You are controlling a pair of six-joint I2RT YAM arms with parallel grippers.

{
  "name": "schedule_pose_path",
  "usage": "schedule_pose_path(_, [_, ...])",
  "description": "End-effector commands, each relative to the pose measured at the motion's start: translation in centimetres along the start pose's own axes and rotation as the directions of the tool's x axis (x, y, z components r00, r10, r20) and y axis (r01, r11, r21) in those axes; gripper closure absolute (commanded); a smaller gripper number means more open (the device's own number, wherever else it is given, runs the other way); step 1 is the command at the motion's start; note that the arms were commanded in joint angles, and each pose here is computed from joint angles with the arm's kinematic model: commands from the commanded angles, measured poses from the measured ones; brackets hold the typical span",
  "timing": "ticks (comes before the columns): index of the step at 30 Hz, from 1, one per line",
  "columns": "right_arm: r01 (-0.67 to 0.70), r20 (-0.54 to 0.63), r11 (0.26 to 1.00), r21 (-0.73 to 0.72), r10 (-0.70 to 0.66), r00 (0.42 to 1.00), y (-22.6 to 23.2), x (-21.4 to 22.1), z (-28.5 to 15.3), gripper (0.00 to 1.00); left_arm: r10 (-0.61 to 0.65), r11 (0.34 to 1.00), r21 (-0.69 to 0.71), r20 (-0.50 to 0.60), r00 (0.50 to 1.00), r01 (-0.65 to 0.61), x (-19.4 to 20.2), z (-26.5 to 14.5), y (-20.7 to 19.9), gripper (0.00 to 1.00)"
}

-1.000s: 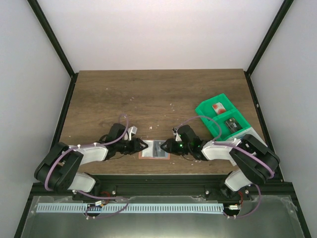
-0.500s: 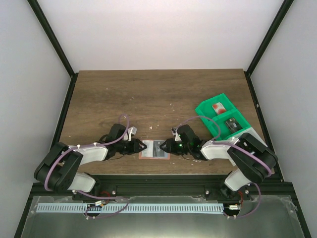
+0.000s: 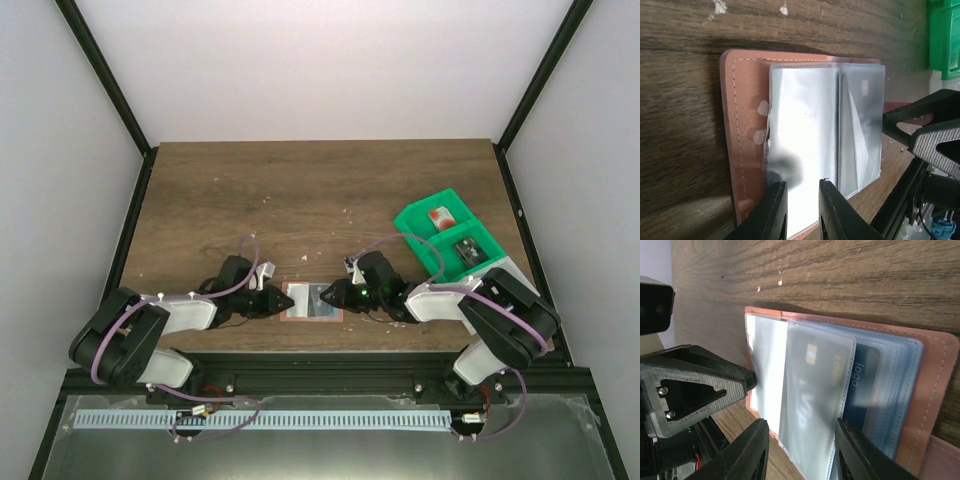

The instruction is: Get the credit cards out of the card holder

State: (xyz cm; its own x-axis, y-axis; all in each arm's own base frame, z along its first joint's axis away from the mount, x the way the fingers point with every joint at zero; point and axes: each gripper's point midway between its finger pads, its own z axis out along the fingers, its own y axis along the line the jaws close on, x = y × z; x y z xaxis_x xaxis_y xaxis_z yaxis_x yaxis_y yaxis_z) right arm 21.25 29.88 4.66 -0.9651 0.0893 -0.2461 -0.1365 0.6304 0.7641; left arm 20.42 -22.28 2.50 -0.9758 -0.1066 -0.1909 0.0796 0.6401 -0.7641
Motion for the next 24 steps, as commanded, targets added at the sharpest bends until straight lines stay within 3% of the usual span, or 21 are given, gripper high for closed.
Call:
schedule_pose_path(1, [0.020, 0.001, 0.997, -0.074, -0.020, 1.000, 2.2, -0.4, -0.2, 0.62, -0.006, 1.000, 0.018, -0.020, 1.000, 0.007, 0.8, 0.2, 0.0, 0.80])
schedule_pose_path(24, [0.072, -0.010, 0.975, -0.208, -0.076, 0.997, 6.3, -1.0, -0.6, 0.60, -0.012, 0.999, 0.046, -0.048, 0.999, 0.014, 1.4, 0.8, -0.8, 0.80])
